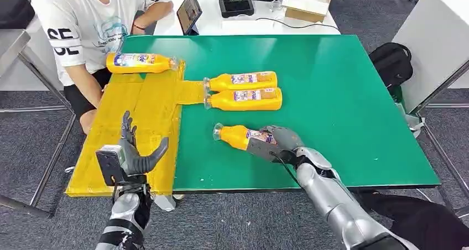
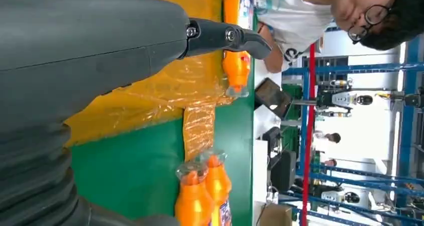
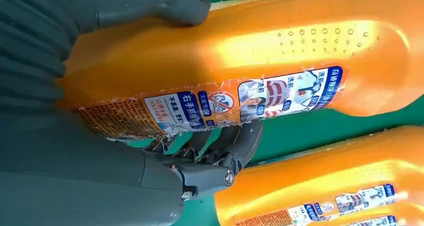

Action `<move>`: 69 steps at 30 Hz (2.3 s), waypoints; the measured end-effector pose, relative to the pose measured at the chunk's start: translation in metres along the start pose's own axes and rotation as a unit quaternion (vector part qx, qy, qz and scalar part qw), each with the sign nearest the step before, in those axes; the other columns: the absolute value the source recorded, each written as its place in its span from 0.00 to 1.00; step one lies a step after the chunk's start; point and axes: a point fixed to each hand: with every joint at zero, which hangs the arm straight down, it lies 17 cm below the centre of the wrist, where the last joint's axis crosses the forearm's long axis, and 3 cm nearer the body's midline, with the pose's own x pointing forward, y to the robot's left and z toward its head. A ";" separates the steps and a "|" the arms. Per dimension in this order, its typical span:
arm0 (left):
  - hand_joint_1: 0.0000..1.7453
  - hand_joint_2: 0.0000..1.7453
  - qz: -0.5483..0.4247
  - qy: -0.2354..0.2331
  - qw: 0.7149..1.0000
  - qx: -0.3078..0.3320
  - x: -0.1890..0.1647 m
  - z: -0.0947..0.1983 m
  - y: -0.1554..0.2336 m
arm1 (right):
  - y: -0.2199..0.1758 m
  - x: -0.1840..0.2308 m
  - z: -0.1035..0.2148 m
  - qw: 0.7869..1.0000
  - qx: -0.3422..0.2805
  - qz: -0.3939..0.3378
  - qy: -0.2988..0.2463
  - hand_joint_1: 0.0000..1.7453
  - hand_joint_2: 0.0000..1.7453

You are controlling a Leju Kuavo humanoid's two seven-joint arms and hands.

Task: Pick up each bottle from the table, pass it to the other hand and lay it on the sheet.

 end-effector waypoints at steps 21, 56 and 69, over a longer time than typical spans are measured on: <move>0.00 1.00 0.015 0.002 1.000 -0.003 -0.001 0.003 -0.006 | -0.015 0.072 0.038 0.966 -0.132 -0.153 -0.161 1.00 1.00; 0.00 1.00 0.281 0.013 0.944 -0.172 0.083 0.022 -0.114 | -0.132 0.133 0.169 0.806 -0.451 -0.210 -0.320 1.00 1.00; 0.00 1.00 0.351 0.012 0.896 -0.272 0.115 0.052 -0.153 | -0.078 0.154 0.142 0.832 -0.380 -0.237 -0.326 1.00 1.00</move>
